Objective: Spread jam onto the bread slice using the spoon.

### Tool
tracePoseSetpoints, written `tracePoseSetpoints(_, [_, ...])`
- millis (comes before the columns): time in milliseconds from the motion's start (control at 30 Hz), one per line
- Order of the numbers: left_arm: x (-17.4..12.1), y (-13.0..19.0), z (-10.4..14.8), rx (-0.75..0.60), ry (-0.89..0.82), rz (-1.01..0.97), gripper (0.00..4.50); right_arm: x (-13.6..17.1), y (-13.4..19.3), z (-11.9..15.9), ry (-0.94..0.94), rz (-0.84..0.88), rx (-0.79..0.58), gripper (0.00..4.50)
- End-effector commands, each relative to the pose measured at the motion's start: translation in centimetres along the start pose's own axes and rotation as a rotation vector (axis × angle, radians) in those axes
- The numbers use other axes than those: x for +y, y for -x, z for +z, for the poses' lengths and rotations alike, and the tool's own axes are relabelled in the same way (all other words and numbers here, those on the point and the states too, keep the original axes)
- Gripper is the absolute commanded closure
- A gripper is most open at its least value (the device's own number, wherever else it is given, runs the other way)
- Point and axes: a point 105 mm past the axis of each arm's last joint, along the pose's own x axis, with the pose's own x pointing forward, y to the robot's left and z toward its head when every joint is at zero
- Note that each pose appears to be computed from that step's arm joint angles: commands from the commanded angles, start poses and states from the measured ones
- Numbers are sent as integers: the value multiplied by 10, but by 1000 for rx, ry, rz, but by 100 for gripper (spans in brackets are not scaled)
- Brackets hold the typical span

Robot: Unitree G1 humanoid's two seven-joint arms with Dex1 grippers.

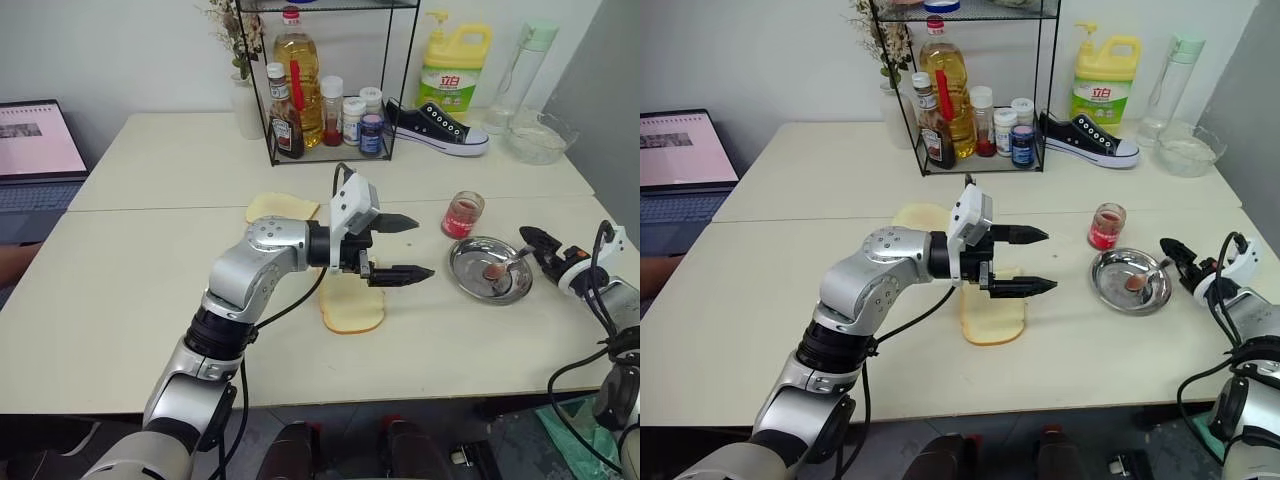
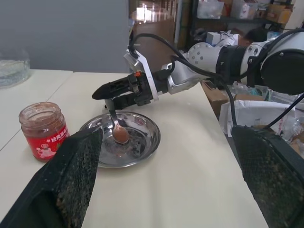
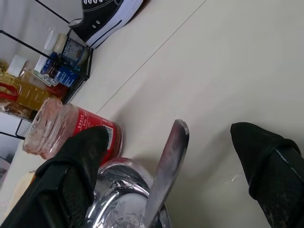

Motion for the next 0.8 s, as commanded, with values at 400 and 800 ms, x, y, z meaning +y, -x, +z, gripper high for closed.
tracePoseSetpoints(400, [-2, 0, 17, -20, -67, -1, 0, 3, -5, -4, -14, 34, 12, 236])
tracePoseSetpoints(800, [0, -1, 17, -29, -69, -1, 0, 9, 0, 5, -10, 69, 4, 447])
